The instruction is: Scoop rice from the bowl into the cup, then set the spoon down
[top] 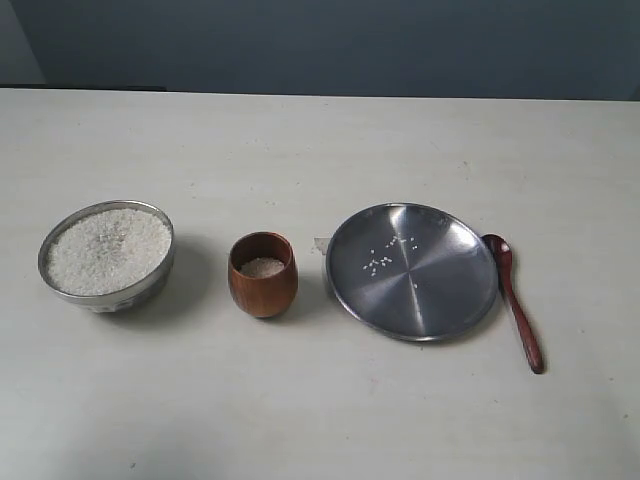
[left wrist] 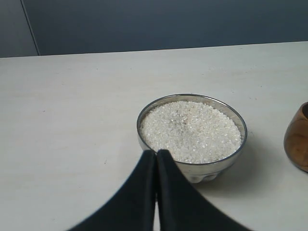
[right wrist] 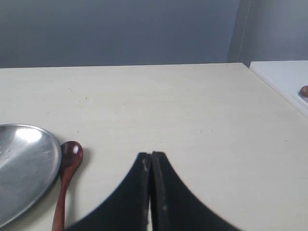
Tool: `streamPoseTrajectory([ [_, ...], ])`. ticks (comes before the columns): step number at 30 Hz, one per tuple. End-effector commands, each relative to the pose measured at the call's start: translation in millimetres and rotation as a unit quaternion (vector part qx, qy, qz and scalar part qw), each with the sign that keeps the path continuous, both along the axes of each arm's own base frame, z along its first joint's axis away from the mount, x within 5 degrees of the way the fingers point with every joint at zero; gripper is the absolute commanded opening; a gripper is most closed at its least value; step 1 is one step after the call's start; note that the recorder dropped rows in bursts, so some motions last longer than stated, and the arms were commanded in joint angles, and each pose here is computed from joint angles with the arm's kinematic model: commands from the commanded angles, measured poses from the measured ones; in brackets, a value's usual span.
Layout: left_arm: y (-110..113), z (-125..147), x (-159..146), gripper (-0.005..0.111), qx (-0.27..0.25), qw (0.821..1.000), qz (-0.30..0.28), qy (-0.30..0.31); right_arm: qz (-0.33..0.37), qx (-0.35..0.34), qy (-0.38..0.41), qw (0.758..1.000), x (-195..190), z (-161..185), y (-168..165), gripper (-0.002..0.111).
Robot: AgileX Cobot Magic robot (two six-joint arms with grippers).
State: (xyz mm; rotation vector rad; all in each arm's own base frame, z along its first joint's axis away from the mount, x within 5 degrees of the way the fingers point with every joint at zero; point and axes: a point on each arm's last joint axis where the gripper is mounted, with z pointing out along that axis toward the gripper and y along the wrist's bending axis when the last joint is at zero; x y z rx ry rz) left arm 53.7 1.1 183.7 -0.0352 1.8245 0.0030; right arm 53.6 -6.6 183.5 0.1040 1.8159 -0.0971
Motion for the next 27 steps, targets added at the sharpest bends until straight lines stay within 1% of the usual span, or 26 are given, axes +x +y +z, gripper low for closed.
streamPoseTrajectory([
  [1, -0.1, -0.7, 0.0, 0.000, -0.001, 1.000, -0.001, -0.003, 0.002, -0.001, -0.005, 1.000, -0.1, 0.5, 0.2, 0.000],
  [23, -0.1, -0.7, 0.0, 0.000, -0.001, 1.000, -0.001, -0.003, 0.002, -0.002, -0.008, 1.000, 0.0, 0.9, 0.1, 0.000],
  [27, 2.0, -0.6, 0.0, 0.000, 0.035, 0.999, 0.002, -0.003, 0.002, -0.002, -0.008, 1.000, 0.0, 0.9, 0.1, 0.000],
])
